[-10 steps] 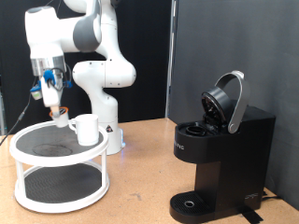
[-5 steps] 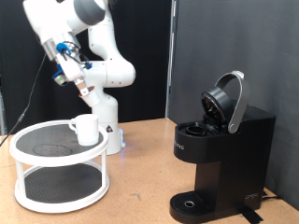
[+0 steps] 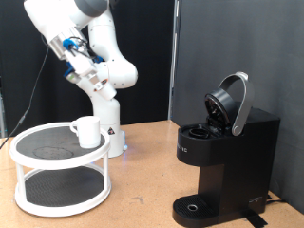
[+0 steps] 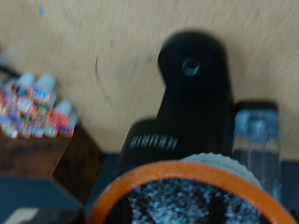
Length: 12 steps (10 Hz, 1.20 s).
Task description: Make a cup of coffee with the keurig machine
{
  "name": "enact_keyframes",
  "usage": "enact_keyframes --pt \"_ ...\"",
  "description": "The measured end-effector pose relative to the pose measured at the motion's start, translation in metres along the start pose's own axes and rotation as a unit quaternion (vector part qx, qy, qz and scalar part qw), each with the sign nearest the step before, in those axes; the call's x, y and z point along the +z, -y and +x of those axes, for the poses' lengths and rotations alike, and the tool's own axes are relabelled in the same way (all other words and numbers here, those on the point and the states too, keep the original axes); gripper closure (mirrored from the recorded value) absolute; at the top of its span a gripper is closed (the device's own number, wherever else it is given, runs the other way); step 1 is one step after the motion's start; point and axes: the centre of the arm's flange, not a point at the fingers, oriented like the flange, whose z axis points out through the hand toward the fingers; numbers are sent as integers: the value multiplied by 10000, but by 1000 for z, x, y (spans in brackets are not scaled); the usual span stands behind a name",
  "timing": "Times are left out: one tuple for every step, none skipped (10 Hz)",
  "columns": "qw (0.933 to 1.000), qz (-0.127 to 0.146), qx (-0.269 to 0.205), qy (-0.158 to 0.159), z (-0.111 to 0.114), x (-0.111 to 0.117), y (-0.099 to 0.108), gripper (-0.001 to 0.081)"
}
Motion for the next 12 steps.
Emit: enact_keyframes --pt "9996 -275 -95 -19 -13 6 -6 438" --pt "9984 -525 -197 -74 -27 11 -11 438" --pt "9972 -678 -309 -85 -40 17 -16 438" --pt "9967 -715 -383 -102 -53 23 -20 438" --pt "9967 -703 -393 -138 -60 27 -21 438" --pt "9966 -703 -412 -133 -58 27 -20 438" --pt "9960 -758 -465 43 -58 25 -19 438" --pt "9953 -798 -428 354 -61 23 -18 438" --pt "9942 -801 -356 616 -69 24 -19 438" --pt "9935 -770 -334 773 -80 27 -21 438" --pt "9934 -766 -316 796 -92 34 -23 438" --pt "9938 -780 -287 733 -104 40 -28 438"
